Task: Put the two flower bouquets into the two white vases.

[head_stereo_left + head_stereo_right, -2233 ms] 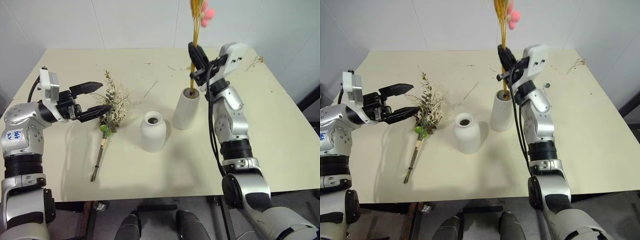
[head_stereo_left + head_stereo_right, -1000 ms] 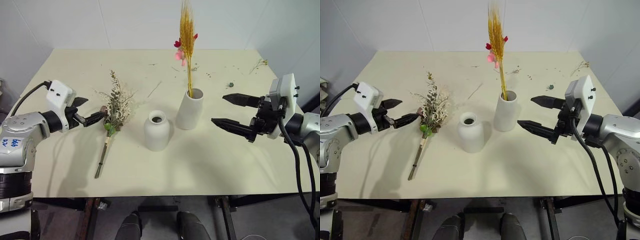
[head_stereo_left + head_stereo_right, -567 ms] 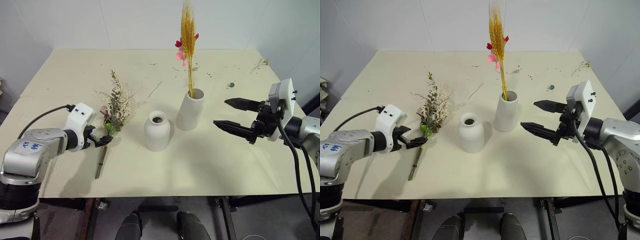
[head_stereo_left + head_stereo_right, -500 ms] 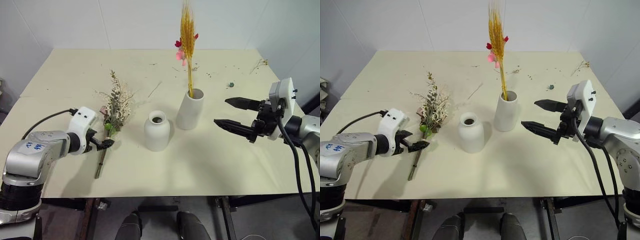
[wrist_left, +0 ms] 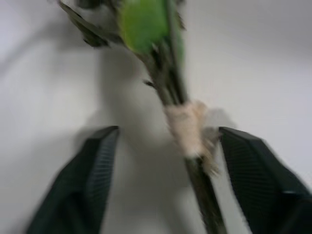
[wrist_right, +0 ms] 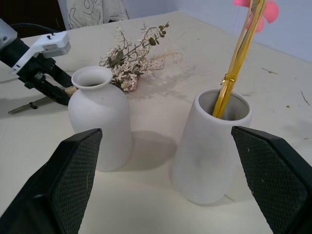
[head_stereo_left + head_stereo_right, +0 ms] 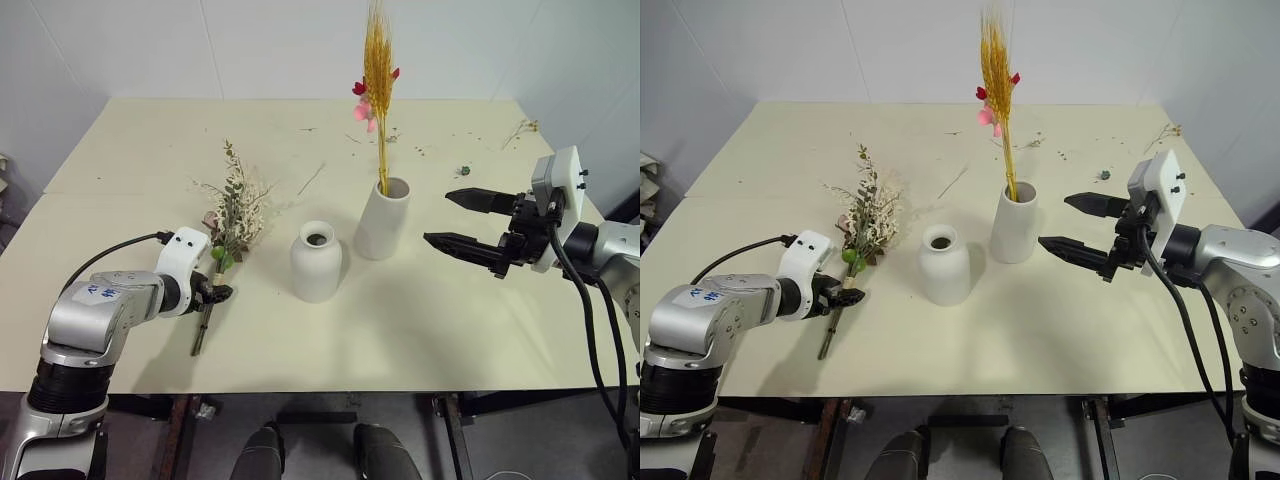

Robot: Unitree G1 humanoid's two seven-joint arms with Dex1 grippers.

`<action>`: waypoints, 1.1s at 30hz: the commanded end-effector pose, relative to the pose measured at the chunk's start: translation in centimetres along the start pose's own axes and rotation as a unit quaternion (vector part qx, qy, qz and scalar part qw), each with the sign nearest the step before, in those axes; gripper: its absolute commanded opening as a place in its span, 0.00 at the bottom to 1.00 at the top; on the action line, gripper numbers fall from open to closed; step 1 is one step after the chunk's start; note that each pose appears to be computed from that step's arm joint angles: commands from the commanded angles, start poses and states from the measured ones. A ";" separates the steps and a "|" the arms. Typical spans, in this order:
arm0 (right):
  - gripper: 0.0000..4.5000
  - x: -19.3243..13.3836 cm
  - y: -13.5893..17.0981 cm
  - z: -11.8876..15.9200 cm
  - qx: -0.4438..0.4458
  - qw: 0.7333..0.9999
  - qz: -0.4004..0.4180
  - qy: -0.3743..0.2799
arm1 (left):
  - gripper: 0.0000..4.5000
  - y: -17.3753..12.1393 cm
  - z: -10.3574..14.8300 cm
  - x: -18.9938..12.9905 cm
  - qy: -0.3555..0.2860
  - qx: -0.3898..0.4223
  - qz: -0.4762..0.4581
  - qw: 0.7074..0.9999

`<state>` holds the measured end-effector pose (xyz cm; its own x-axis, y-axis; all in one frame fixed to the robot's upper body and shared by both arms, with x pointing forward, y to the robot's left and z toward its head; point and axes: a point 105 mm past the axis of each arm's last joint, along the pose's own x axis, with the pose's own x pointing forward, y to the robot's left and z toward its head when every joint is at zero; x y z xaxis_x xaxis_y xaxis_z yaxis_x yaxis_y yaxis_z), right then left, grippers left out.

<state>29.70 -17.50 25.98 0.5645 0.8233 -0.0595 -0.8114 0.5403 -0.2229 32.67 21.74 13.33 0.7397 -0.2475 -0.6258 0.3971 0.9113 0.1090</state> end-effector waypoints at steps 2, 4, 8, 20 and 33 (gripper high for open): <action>1.00 -0.6 0.1 1.3 -0.025 1.000 -0.007 -0.015 | 0.34 0.6 0.8 0.2 -0.019 0.002 0.010 1.000; 1.00 -0.7 0.0 1.2 -0.024 1.000 -0.010 -0.014 | 0.21 1.2 1.8 0.2 -0.049 0.002 0.024 0.999; 1.00 -0.9 -0.1 1.0 -0.023 0.999 -0.018 -0.015 | 0.01 2.5 4.9 -0.1 -0.143 0.004 0.047 0.989; 1.00 -1.6 0.4 0.7 -0.020 0.999 -0.034 -0.035 | 0.01 1.0 17.7 -8.0 -0.579 0.066 -0.041 0.812; 1.00 -2.9 6.0 0.8 0.004 0.995 0.084 -0.059 | 0.01 -6.4 18.8 -10.5 -0.641 0.062 -0.377 0.666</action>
<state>24.39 -16.87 24.47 0.4437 0.8961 0.0113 -0.8830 0.4393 -0.1653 34.16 13.44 32.22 0.2403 -0.7460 0.6210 0.8796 0.4380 0.1857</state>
